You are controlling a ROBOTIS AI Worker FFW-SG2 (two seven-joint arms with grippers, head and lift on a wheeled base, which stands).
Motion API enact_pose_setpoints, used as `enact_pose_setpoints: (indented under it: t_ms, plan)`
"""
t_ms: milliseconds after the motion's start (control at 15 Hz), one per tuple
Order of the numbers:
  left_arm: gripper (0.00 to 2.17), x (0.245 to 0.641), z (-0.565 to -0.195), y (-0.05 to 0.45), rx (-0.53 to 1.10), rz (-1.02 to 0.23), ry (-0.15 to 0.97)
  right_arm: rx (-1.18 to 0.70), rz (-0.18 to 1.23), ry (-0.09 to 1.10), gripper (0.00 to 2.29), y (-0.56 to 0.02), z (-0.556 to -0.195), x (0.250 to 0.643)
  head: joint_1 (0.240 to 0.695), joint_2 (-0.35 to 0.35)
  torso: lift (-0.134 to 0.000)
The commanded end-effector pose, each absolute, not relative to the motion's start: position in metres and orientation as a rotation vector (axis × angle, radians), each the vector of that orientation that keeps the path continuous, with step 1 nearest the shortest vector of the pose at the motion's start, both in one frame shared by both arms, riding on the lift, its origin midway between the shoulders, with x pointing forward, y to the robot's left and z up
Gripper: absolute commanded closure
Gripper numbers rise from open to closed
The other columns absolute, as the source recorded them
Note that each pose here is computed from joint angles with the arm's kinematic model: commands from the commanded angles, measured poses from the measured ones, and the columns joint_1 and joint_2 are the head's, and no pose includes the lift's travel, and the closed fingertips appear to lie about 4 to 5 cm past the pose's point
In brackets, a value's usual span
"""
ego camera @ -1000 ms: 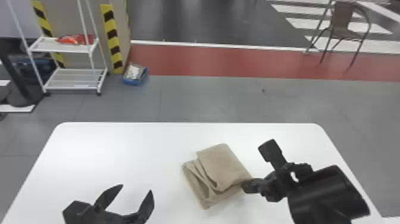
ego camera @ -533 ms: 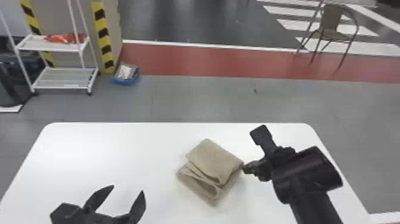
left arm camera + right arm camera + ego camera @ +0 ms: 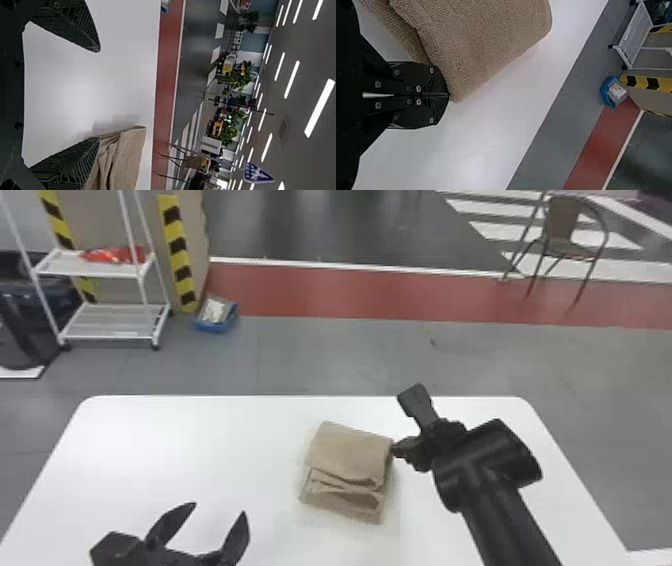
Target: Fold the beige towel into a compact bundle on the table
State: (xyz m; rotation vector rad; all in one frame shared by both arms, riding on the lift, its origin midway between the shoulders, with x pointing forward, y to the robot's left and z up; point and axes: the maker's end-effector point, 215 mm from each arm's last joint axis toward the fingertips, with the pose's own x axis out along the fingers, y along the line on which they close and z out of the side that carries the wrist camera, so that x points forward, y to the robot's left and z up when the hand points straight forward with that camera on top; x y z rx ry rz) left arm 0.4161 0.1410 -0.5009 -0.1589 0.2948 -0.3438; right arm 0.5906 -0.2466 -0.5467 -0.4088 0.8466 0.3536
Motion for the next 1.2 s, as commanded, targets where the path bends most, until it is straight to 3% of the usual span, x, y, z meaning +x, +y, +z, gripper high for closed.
enact_pose_setpoints:
  t_ms: [0, 667, 1133]
  plan:
    - [0.09, 0.416, -0.502, 0.143, -0.158, -0.341, 0.295, -0.420, 0.388, 0.812, 1.72, -0.221, -0.546, 0.604, 0.695, -0.124, 0.000]
    - [0.09, 0.416, -0.503, 0.151, -0.155, -0.327, 0.295, -0.507, 0.573, 0.680, 1.71, -0.145, -0.543, 0.607, 0.695, -0.016, 0.000]
    - [0.09, 0.421, -0.501, 0.158, -0.169, -0.321, 0.289, -0.675, 0.585, 0.659, 1.71, -0.160, -0.526, 0.559, 0.695, 0.006, 0.000]
